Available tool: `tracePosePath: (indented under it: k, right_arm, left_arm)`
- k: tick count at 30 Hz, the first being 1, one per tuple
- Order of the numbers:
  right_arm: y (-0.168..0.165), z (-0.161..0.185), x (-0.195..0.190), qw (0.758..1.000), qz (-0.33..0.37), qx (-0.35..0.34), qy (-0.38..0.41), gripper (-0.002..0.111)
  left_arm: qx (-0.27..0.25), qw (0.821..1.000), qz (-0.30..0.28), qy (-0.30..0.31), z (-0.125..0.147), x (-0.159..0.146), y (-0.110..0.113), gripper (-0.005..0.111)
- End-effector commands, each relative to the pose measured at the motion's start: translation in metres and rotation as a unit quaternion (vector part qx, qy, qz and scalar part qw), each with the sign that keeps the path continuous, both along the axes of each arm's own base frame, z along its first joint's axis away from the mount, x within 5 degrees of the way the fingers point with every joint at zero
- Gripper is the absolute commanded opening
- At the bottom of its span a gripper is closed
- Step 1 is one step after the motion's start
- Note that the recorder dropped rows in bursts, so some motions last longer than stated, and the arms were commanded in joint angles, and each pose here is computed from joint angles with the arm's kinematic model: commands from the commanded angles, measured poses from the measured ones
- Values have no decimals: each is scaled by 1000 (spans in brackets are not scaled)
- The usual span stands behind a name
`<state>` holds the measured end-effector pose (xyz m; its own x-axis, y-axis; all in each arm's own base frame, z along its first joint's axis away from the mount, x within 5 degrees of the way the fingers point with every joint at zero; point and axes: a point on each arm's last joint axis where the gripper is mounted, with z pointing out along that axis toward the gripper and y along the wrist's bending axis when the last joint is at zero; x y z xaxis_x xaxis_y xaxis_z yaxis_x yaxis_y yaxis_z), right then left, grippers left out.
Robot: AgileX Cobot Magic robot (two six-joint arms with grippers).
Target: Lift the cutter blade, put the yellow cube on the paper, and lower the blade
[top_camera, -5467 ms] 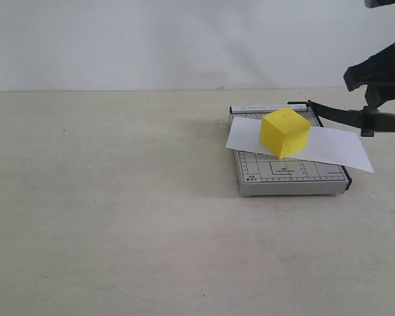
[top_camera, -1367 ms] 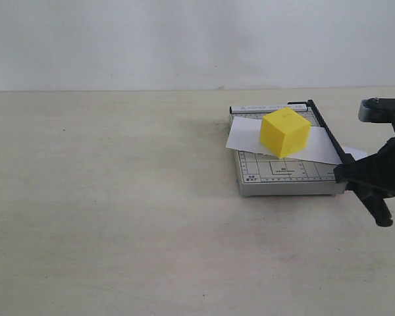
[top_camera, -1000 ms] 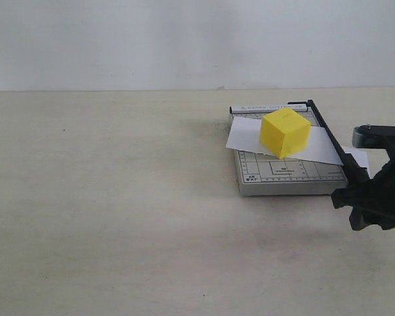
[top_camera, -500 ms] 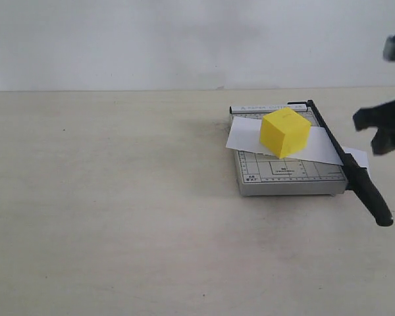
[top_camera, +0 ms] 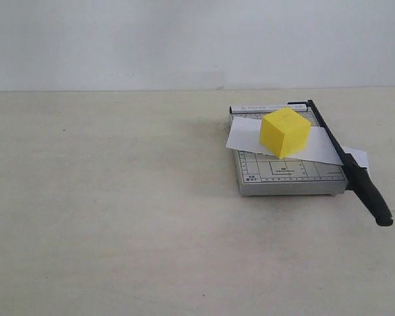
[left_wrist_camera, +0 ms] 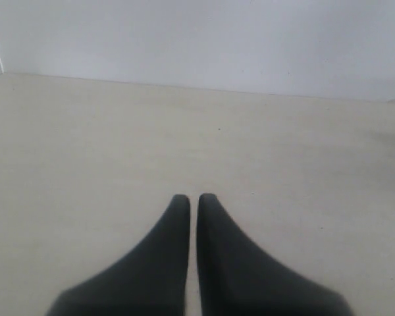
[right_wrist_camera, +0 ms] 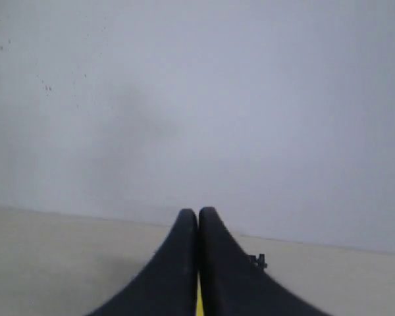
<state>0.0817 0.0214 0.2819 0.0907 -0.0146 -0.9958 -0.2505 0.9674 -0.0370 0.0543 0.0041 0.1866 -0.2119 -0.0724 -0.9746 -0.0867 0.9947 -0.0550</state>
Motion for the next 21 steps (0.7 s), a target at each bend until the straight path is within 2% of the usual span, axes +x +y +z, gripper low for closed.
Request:
tracePosePath:
  k: [1,6,9,11,14,21]
  right_arm:
    - [-1,-45,-7,997,5,-66,45,0]
    - [0,-71,-11,985,22,-92,146,0]
    - [1,-85,-16,968,36,-112,222,0]
    - [0,-91,-17,963,38,-149,221,0]
    - [-2,-97,-20,966,29,-147,211,0]
    - [-18,-100,-28,978,-98,-94,156,0]
  left_arm:
    - [2,1000,-3,-8,0,0,0,4]
    - [2,1000,-3,-8,0,0,0,4]
    - [2,1000,-3,-8,0,0,0,4]
    - [2,1000,-3,-8,0,0,0,4]
    - [2,1000,-3,-8,0,0,0,4]
    - [2,1000,-3,-9,0,0,0,4]
